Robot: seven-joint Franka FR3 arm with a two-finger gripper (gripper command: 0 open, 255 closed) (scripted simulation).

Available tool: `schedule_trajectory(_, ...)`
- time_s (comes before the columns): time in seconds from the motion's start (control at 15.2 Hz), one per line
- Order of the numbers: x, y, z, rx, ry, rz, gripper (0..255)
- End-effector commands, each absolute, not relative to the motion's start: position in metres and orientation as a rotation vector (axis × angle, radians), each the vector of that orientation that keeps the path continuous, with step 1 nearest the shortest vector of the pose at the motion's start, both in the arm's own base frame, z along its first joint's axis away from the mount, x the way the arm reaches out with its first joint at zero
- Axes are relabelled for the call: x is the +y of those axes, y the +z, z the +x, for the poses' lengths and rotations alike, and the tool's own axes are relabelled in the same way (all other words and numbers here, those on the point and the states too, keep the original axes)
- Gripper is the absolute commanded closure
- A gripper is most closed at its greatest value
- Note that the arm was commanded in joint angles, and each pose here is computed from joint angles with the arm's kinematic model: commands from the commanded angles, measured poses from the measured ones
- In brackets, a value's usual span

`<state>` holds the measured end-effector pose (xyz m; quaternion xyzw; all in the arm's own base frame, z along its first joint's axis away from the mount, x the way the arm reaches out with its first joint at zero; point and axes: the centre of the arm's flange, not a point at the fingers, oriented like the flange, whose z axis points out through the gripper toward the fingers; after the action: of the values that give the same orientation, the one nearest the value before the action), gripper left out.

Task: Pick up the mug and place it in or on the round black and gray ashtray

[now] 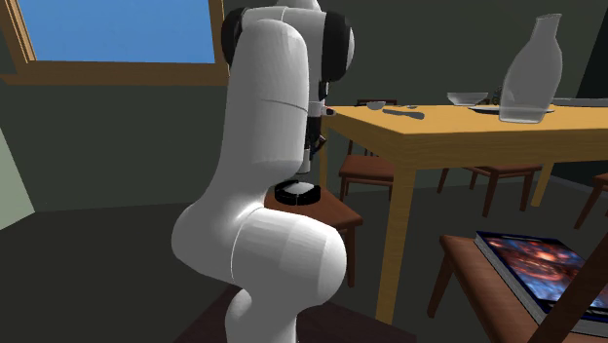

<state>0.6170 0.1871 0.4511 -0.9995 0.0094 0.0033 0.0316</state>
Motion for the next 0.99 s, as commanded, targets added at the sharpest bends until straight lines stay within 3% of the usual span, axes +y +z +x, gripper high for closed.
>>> schedule_trajectory(0.0,0.204,0.455,0.637,0.031,0.01,-3.078,255)
schedule_trajectory(0.33,0.243,0.462,0.681,0.031,0.01,-3.078,255)
schedule_trajectory(0.92,0.243,0.414,0.681,0.031,0.01,-3.078,255)
